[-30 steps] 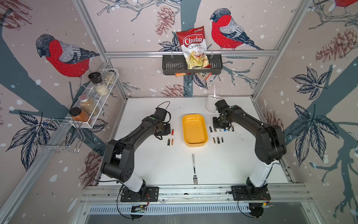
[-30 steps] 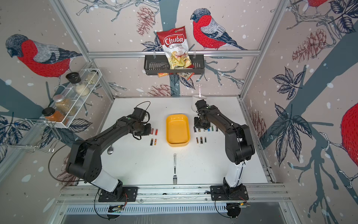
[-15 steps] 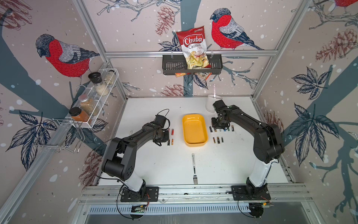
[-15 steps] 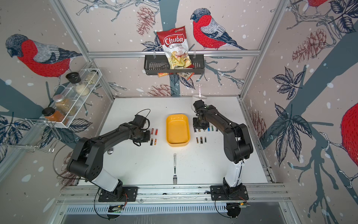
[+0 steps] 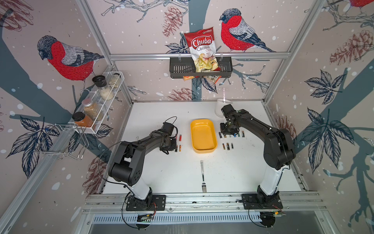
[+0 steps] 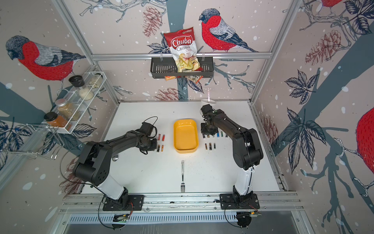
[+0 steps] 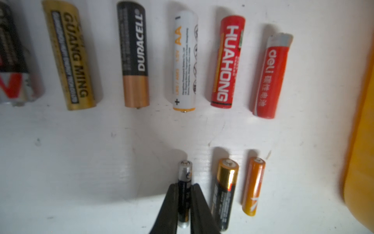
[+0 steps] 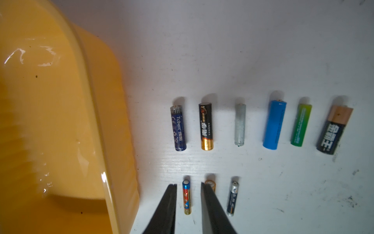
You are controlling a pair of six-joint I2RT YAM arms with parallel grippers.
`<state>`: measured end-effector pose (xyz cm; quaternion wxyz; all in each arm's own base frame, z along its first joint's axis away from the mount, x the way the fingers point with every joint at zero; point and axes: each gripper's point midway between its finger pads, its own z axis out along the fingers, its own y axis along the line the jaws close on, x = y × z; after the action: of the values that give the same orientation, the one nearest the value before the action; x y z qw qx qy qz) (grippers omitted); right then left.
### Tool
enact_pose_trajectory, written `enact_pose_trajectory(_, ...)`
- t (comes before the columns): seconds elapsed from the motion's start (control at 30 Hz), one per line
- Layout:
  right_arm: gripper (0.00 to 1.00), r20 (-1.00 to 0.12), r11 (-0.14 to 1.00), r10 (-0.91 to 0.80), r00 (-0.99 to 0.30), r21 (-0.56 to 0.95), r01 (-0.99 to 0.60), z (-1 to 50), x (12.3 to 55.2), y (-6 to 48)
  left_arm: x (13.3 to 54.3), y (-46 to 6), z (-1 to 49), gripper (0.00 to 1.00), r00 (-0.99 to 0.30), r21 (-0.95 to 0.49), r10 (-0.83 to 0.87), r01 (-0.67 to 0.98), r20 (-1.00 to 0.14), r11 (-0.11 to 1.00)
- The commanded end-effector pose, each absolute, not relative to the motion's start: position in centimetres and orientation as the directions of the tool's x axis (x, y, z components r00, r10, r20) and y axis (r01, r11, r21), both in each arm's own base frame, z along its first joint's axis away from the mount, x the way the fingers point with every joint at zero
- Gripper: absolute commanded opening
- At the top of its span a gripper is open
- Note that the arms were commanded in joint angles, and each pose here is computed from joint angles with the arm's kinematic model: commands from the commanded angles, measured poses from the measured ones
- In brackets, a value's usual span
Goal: Take the batteries out of the storage box
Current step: Place the battery at the center of the board.
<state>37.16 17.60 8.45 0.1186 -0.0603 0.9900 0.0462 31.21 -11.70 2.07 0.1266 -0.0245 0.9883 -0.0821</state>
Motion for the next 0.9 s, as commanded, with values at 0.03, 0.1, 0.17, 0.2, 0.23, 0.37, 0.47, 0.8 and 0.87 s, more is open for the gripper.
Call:
enact_pose_trajectory(0.03, 0.28, -0.229, 0.991, -0.1, -0.968, 0.06, -0.116, 8.5, 36.9, 17.2, 31.6, -11.5, 1.8, 0.17, -0.963, -0.16, -0.063, -0.021, -0.262, 0.987)
enact_pose_trajectory(0.1, 0.28, -0.23, 0.992, -0.101, -0.968, 0.057, -0.117, 8.6, 37.0, 17.2, 31.5, -11.5, 1.6, 0.19, -0.964, -0.161, -0.062, -0.021, -0.257, 0.987)
enact_pose_trajectory(0.17, 0.28, -0.23, 0.991, -0.101, -0.968, 0.057, -0.118, 8.6, 37.0, 17.2, 31.4, -11.6, 1.6, 0.19, -0.964, -0.162, -0.062, -0.02, -0.258, 0.987)
enact_pose_trajectory(0.2, 0.28, -0.233, 0.992, -0.1, -0.967, 0.057, -0.116, 8.7, 37.1, 17.2, 31.4, -11.5, 1.6, 0.21, -0.964, -0.162, -0.065, -0.023, -0.257, 0.987)
enact_pose_trajectory(0.23, 0.28, -0.233, 0.992, -0.101, -0.967, 0.056, -0.117, 8.7, 37.1, 17.2, 31.4, -11.5, 1.6, 0.21, -0.964, -0.162, -0.064, -0.023, -0.256, 0.987)
enact_pose_trajectory(0.37, 0.28, -0.233, 0.992, -0.101, -0.967, 0.055, -0.117, 8.8, 37.2, 17.3, 31.4, -11.5, 1.9, 0.23, -0.963, -0.162, -0.064, -0.022, -0.262, 0.986)
enact_pose_trajectory(0.47, 0.28, -0.236, 0.991, -0.101, -0.966, 0.056, -0.118, 8.9, 37.2, 17.3, 31.6, -11.4, 2.3, 0.24, -0.96, -0.16, -0.065, -0.021, -0.272, 0.987)
enact_pose_trajectory(0.8, 0.4, -0.283, 0.989, -0.097, -0.954, 0.077, -0.123, 10.4, 37.6, 17.7, 33.6, -11.8, 6.8, 0.41, -0.921, -0.196, -0.091, -0.016, -0.38, 0.98)
enact_pose_trajectory(0.87, 0.46, -0.314, 0.989, -0.093, -0.945, 0.085, -0.125, 11.4, 37.9, 17.7, 34.8, -11.5, 9.3, 0.5, -0.881, -0.214, -0.12, -0.022, -0.457, 0.977)
